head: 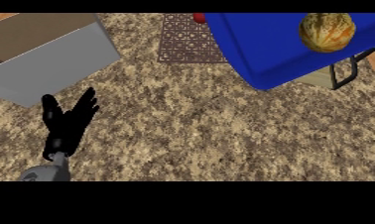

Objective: Pick the squash from the tray and place it in the tiered shelf

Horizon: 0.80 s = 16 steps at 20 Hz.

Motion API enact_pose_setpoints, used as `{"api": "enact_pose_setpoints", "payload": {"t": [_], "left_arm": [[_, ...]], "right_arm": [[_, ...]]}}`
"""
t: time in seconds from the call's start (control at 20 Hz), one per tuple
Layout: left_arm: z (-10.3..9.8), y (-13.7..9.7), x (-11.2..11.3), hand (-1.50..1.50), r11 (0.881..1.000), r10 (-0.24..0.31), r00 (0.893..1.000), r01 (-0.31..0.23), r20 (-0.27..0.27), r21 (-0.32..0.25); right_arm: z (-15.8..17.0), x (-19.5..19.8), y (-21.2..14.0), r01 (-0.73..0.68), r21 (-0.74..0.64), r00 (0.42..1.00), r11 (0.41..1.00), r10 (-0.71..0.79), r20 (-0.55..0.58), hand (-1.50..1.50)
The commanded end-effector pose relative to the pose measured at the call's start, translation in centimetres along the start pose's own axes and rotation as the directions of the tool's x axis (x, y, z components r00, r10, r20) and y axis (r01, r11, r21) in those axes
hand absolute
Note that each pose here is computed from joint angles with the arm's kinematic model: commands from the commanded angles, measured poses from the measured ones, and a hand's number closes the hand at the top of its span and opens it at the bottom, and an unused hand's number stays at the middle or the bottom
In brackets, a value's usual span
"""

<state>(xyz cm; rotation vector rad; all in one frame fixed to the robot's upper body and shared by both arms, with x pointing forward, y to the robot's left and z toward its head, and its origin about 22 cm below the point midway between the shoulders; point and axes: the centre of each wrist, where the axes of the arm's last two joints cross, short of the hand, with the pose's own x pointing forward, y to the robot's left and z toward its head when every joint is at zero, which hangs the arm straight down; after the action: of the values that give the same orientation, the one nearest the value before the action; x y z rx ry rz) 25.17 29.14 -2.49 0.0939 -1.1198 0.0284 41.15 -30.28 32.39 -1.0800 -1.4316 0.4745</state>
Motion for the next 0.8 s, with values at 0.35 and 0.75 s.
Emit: {"api": "enact_pose_setpoints", "payload": {"t": [0.35, 0.75], "left_arm": [[0.0, 0.3, -1.6, 0.00, 1.000, -0.006, 1.000, 0.006, 0.017, 0.001], [0.8, -0.7, 0.9, 0.00, 1.000, 0.010, 1.000, -0.010, -0.011, -0.019]], "right_arm": [[-2.5, -1.1, 1.3, 0.030, -0.003, 0.998, 1.000, -0.030, 0.049, 1.50], [-2.7, -2.6, 2.9, -0.066, 0.010, 0.996, 0.998, 0.065, 0.063, 1.50]]}}
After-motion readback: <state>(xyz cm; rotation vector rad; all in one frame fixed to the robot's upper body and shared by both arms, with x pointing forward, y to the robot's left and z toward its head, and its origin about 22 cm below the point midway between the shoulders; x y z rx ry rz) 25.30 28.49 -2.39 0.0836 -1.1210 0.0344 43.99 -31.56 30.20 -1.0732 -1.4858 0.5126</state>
